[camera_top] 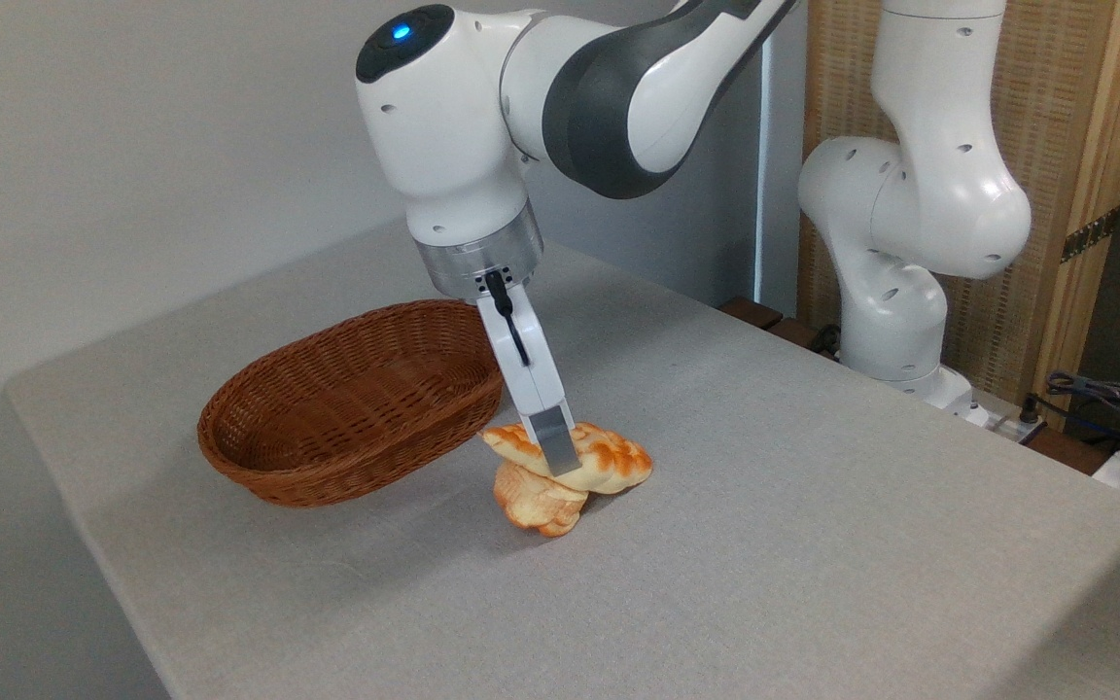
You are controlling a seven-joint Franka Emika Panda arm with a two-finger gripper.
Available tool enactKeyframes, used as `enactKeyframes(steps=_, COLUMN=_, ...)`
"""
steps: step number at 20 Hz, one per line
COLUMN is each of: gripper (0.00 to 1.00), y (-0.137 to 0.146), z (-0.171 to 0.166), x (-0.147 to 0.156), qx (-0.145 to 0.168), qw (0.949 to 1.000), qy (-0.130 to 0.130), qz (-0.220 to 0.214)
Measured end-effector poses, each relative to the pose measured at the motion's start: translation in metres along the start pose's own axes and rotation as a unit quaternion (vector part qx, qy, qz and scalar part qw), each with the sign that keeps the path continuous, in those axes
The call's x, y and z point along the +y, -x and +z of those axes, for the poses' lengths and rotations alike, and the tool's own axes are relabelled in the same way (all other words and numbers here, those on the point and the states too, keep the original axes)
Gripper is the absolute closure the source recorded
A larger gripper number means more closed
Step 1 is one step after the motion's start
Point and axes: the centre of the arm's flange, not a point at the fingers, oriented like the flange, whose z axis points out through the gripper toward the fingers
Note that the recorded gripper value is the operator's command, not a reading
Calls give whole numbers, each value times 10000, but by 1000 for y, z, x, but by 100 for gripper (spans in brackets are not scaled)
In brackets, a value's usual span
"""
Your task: Put bread into the basket
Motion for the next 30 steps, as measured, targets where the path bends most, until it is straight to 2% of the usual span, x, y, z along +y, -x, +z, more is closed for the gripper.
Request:
enactKeyframes(steps=8, gripper=56, y=1, z=-5, x=-2, qx=25, qw=10000, qy=-46, qz=-19)
enactKeyframes(steps=13, gripper=56, y=1, z=-30, x=-1, qx=134, qw=9999, qy=-66, qz=-39)
enactKeyframes(steps=18, gripper=55, y=-5, z=-66, x=6, qx=486, qw=9988, qy=4, qz=-106)
enactKeyframes(steps=21, gripper=55, y=-8, z=-72, x=8, qx=667, qw=9973, qy=46, qz=-320)
enactKeyframes(steps=26, gripper=55, y=-20, z=-84, x=12, qx=1087, qw=9900, qy=191, qz=-876)
enactKeyframes(steps=30, gripper=55, y=-31, z=-98, x=16, qx=1408, qw=9816, qy=286, qz=-1254)
